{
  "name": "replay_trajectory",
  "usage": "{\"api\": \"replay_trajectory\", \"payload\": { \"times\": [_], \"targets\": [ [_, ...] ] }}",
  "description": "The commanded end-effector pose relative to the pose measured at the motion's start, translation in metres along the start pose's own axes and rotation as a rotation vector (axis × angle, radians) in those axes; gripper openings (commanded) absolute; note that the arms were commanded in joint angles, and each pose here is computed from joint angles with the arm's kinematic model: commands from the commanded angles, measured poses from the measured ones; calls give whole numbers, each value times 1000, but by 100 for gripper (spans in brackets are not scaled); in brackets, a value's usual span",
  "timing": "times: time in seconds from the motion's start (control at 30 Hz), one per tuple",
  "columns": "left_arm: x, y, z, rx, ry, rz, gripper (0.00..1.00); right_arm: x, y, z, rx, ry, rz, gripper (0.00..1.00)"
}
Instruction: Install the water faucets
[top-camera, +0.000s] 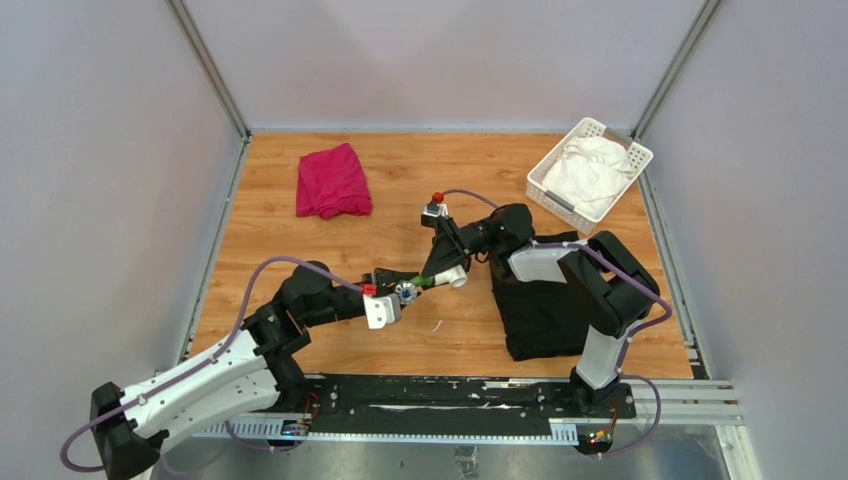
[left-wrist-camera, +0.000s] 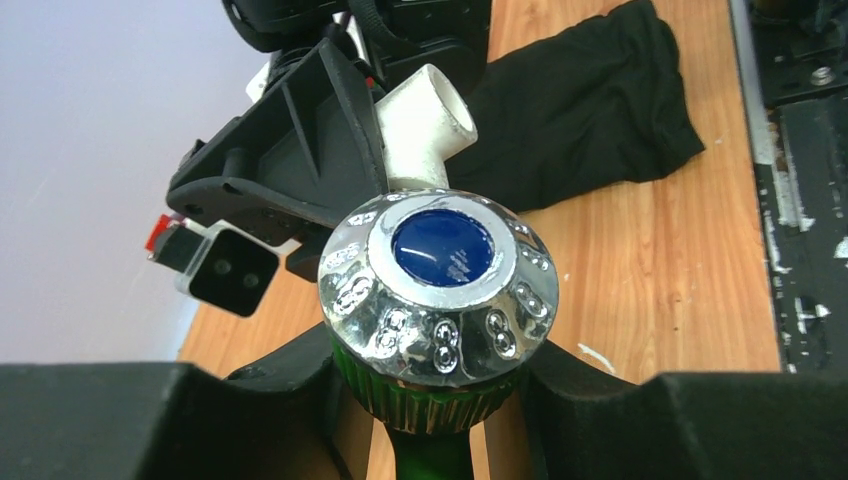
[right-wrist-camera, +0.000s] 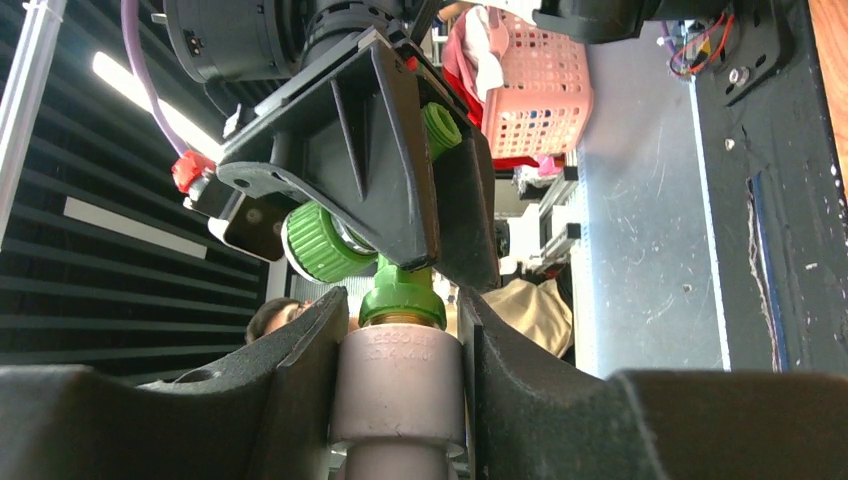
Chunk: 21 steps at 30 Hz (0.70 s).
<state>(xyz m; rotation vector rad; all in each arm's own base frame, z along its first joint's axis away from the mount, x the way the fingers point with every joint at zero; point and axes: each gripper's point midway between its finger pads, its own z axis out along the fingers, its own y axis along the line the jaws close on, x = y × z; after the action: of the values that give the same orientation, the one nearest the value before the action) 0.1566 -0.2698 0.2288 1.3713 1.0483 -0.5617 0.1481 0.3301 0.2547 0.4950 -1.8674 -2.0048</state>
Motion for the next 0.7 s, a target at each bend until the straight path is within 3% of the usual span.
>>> {"api": "replay_trajectory", "payload": {
  "times": [0.0,0.17,0.47,0.67],
  "targets": [
    [19,-9,5,49,69,100,0,-2,60,41,-192,-121,-113,0],
    [34,-9,-7,161,246,276,0,0,63,42,-189,-102,-81,0],
    [39,-8,-14,205,322,470,0,0,62,42,-185,-90,-20,0],
    [55,-20,-6,265,438,744,0,6,59,41,-169,-66,16,0]
  ]
}}
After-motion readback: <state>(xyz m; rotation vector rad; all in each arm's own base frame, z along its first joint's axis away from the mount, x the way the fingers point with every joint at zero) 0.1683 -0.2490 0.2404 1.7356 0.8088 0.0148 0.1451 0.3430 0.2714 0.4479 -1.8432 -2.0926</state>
